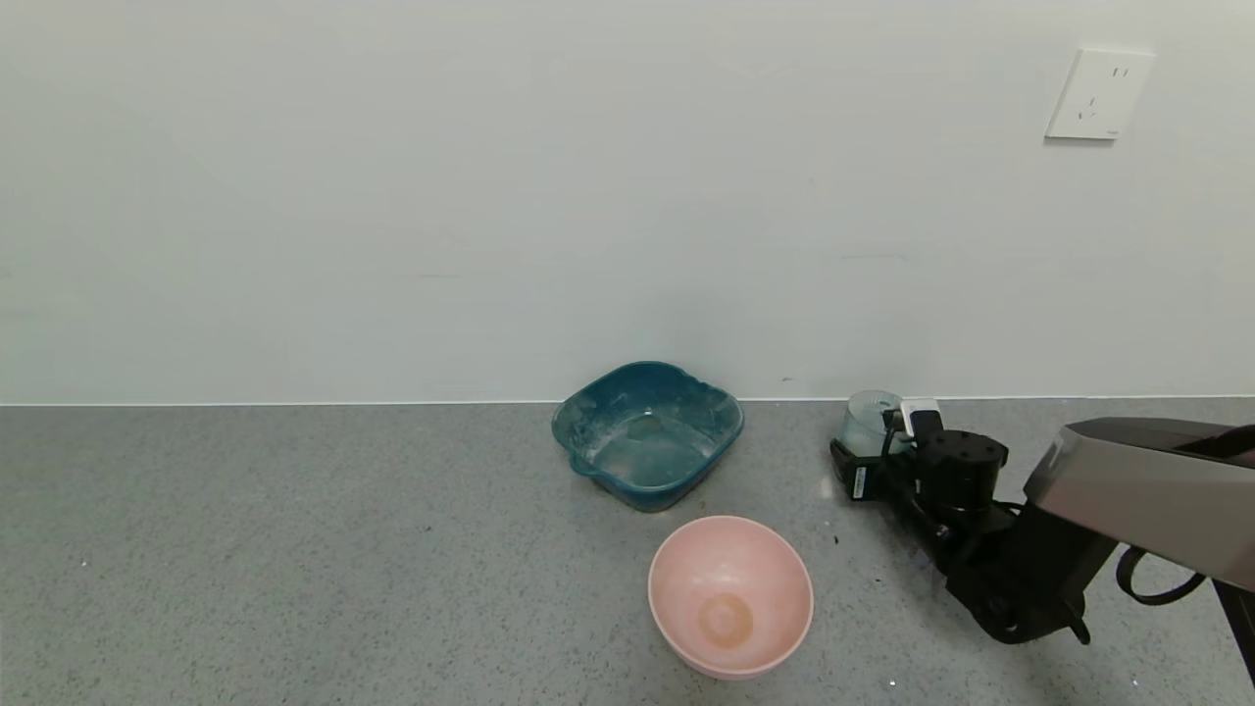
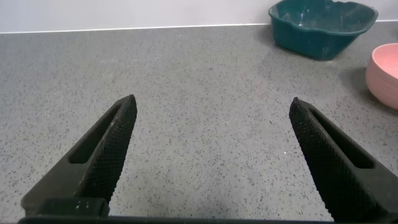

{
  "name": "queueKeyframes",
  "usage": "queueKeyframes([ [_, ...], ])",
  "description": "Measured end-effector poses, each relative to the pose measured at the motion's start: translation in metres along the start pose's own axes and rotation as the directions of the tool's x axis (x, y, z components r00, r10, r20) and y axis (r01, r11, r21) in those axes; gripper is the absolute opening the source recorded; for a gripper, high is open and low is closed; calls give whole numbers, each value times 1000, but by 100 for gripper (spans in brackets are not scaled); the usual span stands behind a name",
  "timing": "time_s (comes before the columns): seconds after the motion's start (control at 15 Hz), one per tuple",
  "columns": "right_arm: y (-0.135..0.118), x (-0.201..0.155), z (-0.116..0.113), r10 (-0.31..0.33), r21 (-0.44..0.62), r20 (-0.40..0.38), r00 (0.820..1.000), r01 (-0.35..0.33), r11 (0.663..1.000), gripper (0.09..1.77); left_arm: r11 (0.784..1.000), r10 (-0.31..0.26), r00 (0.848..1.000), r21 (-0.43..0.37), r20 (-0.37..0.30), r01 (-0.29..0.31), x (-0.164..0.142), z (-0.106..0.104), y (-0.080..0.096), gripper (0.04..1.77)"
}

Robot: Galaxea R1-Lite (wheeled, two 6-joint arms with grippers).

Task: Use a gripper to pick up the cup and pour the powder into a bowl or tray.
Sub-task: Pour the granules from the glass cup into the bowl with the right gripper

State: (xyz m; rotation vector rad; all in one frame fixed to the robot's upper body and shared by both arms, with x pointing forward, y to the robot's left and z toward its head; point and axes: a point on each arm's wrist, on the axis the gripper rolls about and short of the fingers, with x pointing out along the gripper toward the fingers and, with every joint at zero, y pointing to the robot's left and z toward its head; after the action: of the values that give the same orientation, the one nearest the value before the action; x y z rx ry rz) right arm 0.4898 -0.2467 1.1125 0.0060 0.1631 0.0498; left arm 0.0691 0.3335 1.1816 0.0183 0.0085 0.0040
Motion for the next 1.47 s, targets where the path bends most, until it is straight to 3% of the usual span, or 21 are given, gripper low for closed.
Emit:
queueKeyframes([
  [0.87, 0, -2, 3, 1, -2, -4, 1000, -1, 1000, 134, 1000, -1, 1000, 0, 0, 1, 0, 0, 0, 176],
  [1.27, 2, -9, 19, 9, -16, -17, 1000, -9, 1000, 134, 1000, 0, 1000, 0, 0, 0, 0, 0, 0, 176],
  [1.47, 2, -17, 35, 11, -62, 12, 1000, -10, 998, 134, 1000, 0, 1000, 0, 0, 0, 0, 0, 0, 176],
])
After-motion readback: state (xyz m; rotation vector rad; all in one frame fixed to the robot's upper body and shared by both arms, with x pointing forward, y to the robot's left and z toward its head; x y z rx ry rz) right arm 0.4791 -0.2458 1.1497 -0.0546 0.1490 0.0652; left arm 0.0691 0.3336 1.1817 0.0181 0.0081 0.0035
